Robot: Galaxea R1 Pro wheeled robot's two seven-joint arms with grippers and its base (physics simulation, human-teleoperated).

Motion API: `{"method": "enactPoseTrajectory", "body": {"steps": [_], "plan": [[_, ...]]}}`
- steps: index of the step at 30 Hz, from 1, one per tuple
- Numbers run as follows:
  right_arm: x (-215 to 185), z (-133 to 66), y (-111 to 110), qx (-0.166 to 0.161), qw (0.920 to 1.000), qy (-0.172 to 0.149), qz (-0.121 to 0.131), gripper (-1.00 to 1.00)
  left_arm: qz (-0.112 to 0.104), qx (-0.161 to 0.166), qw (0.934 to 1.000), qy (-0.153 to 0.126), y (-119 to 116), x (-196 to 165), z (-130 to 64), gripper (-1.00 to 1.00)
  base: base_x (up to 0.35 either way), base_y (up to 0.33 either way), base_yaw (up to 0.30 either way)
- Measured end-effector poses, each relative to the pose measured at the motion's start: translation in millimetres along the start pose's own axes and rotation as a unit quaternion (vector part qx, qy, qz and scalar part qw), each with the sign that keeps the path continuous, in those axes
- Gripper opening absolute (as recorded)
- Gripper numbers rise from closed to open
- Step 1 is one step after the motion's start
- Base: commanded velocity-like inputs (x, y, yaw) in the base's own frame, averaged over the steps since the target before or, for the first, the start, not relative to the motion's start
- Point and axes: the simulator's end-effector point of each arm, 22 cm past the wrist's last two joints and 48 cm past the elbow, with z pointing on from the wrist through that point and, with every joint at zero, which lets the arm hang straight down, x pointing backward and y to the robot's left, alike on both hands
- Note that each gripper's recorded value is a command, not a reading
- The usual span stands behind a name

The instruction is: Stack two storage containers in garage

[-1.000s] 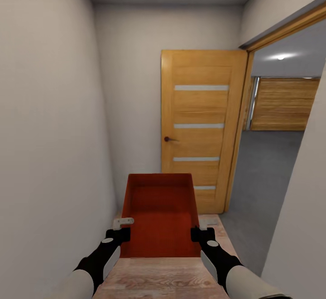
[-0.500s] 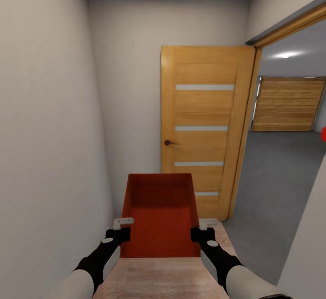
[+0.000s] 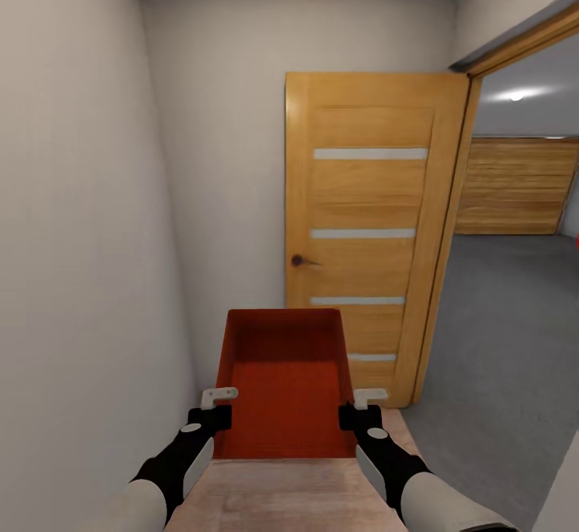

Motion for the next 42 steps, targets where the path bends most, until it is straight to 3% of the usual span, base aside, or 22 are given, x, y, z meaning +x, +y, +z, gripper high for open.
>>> {"method": "enactPoseTrajectory", "body": {"steps": [8,42], "plan": [[-0.3,0.6,-0.1,0.0,1.0,0.0,0.0,-1.0,0.0,-0.001,1.0,0.0,-0.2,-0.4,0.4,-1.0,0.162,0.0,-0.213],[-0.4,0.7,-0.2,0.0,1.0,0.0,0.0,-1.0,0.001,-0.001,1.0,0.0,-0.2,-1.0,0.4,-1.0,0.003,0.0,-0.242]]}}
